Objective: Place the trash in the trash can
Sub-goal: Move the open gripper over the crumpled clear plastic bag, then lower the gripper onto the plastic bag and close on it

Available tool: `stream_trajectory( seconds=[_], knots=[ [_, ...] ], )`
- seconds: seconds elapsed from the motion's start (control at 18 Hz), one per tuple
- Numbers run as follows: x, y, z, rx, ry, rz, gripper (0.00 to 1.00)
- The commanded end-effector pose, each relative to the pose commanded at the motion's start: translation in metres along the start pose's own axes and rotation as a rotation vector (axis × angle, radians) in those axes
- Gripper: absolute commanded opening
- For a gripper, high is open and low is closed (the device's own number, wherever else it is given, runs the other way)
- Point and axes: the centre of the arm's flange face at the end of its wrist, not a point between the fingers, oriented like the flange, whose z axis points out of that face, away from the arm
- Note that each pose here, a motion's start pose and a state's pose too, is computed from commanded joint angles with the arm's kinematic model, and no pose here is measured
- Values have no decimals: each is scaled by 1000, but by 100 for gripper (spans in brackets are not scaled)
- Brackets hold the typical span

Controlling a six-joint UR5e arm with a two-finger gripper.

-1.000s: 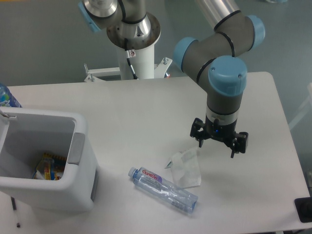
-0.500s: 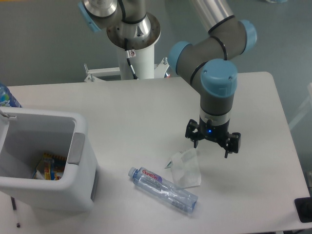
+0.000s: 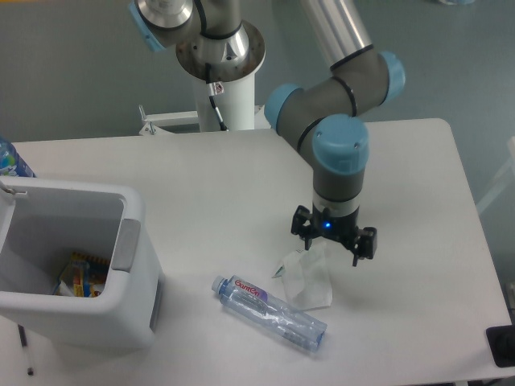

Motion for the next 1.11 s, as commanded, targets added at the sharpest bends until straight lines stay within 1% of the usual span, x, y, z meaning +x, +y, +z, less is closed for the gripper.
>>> stream_trajectory(
  seconds=[0.22, 0.44, 0.67, 0.72, 0.78, 0.83, 0.89, 0.94, 1.0, 1.06, 1.11],
  knots=[
    [4, -4, 9, -9, 11, 9, 100],
    [19, -16, 31, -26, 37, 32, 100],
    [28, -18, 35, -29, 48, 46, 100],
    [29, -19, 35, -28, 47, 47, 98],
    [31, -20, 35, -29, 49, 52, 88],
    [35, -23, 34, -30, 50, 55, 69],
    [38, -25, 34, -31, 53, 50, 45],
    [39, -26, 33, -31, 51, 32, 24],
    [41, -28, 33, -31, 52, 18, 8],
    [45, -31, 33, -29, 51, 21, 2],
    [45, -31, 33, -30, 52, 18, 0]
  ],
)
